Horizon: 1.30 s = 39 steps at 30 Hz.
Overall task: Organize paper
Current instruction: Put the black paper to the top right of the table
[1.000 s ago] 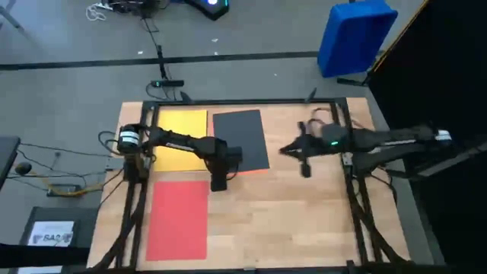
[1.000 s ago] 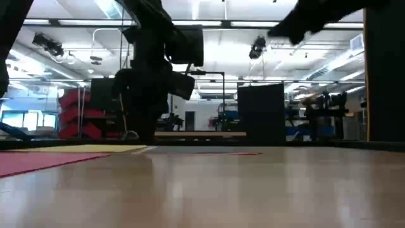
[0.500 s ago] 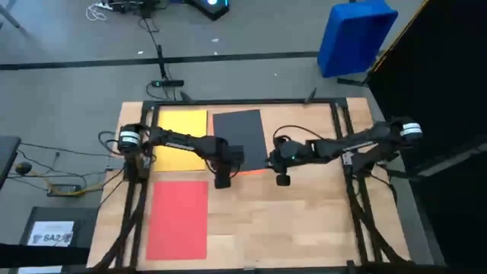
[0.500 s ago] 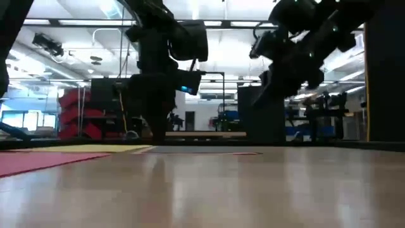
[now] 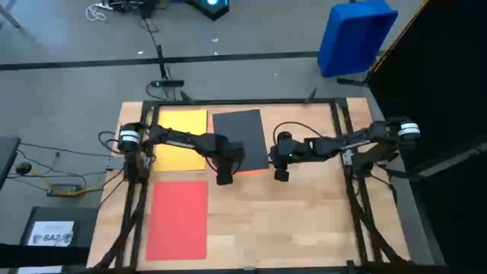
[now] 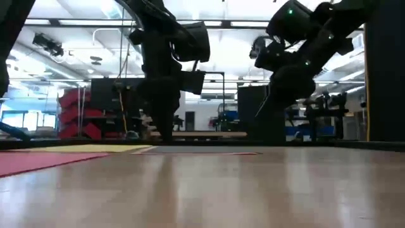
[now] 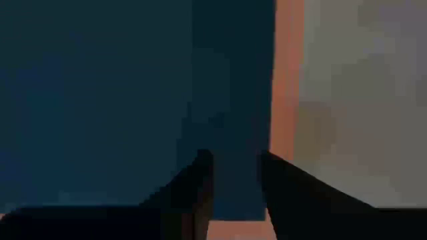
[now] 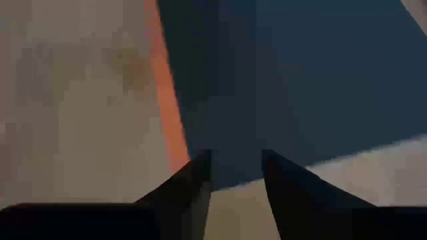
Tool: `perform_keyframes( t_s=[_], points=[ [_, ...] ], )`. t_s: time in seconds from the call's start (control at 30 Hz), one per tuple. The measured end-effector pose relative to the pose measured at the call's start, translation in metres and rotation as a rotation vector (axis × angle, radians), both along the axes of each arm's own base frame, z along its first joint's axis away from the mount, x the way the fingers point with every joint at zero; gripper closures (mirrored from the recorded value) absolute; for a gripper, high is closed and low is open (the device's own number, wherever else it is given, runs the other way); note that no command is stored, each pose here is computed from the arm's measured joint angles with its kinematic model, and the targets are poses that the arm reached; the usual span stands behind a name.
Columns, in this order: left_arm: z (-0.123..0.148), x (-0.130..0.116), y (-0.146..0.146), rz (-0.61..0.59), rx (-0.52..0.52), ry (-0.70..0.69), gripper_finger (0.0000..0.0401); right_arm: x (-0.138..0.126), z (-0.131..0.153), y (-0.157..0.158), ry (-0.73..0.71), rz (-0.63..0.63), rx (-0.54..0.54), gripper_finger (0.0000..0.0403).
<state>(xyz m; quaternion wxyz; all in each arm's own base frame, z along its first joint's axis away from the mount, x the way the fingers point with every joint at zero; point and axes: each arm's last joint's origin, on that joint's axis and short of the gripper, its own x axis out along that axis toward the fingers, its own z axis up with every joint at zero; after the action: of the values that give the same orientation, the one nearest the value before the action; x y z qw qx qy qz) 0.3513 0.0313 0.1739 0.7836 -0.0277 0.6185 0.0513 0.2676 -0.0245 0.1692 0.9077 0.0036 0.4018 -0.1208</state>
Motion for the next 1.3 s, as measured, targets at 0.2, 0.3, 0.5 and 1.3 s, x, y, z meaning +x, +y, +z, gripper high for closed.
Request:
perform_keyframes(
  t_s=[0.2, 0.3, 0.5, 1.3],
  points=[
    [0.001, 0.003, 0.004, -0.005, -0.003, -0.036, 0.0265, -0.003, -0.002, -0.009, 0.0, -0.068, 0.111, 0.0292],
    [-0.004, 0.004, 0.006, 0.001, -0.004, -0.025, 0.0242, -0.003, -0.002, -0.014, -0.007, -0.106, 0.135, 0.0291],
    [-0.02, 0.008, 0.008, 0.006, -0.009, 0.018, 0.0219, -0.005, -0.002, -0.022, -0.023, -0.203, 0.193, 0.0291],
    [-0.025, 0.015, 0.008, 0.025, -0.011, -0.038, 0.0218, -0.013, -0.006, -0.037, -0.022, -0.436, 0.485, 0.0252]
  ],
)
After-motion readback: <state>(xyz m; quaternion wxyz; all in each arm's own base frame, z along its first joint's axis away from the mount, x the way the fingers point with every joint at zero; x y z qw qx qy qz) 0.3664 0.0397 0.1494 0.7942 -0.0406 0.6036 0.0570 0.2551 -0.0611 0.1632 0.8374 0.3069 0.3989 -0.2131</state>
